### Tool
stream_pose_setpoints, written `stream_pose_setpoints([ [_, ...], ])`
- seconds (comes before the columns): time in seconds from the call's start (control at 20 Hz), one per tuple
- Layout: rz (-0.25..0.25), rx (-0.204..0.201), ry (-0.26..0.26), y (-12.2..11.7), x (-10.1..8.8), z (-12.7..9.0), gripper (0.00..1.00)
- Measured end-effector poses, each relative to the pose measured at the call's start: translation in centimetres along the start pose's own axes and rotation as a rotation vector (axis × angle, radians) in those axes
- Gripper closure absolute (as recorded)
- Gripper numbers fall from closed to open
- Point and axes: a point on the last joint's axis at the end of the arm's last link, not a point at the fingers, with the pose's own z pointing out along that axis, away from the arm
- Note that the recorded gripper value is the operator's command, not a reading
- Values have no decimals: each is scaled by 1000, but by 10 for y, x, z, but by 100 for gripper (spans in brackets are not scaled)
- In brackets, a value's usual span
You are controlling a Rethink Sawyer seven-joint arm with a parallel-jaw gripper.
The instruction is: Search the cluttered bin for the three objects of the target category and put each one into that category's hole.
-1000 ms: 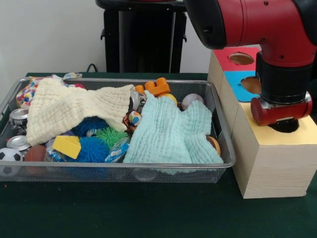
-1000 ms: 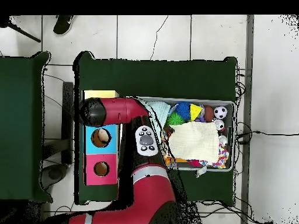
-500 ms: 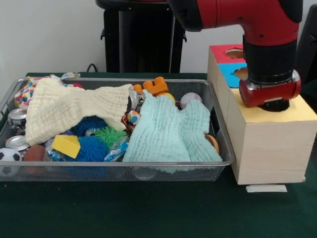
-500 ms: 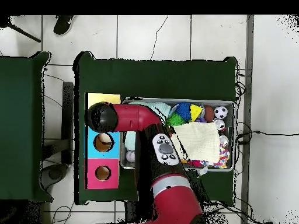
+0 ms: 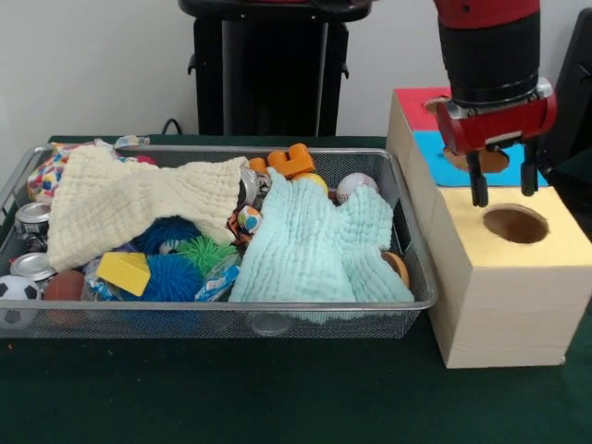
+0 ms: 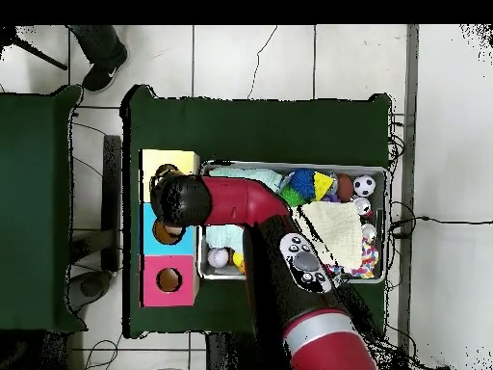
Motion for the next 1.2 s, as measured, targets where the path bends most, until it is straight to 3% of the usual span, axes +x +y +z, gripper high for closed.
stream_pose_setpoints([
  [0.4, 28, 13, 17, -24, 7, -19, 0],
  [0.7, 5, 24, 46, -27, 15, -18, 0],
  [0.95, -95, 102, 111, -49, 41, -12, 0],
  [1.05, -164, 156, 147, -70, 56, -11, 0],
  [1.15, -196, 184, 166, -88, 64, -11, 0],
  [1.2, -219, 208, 185, -108, 71, -13, 0],
])
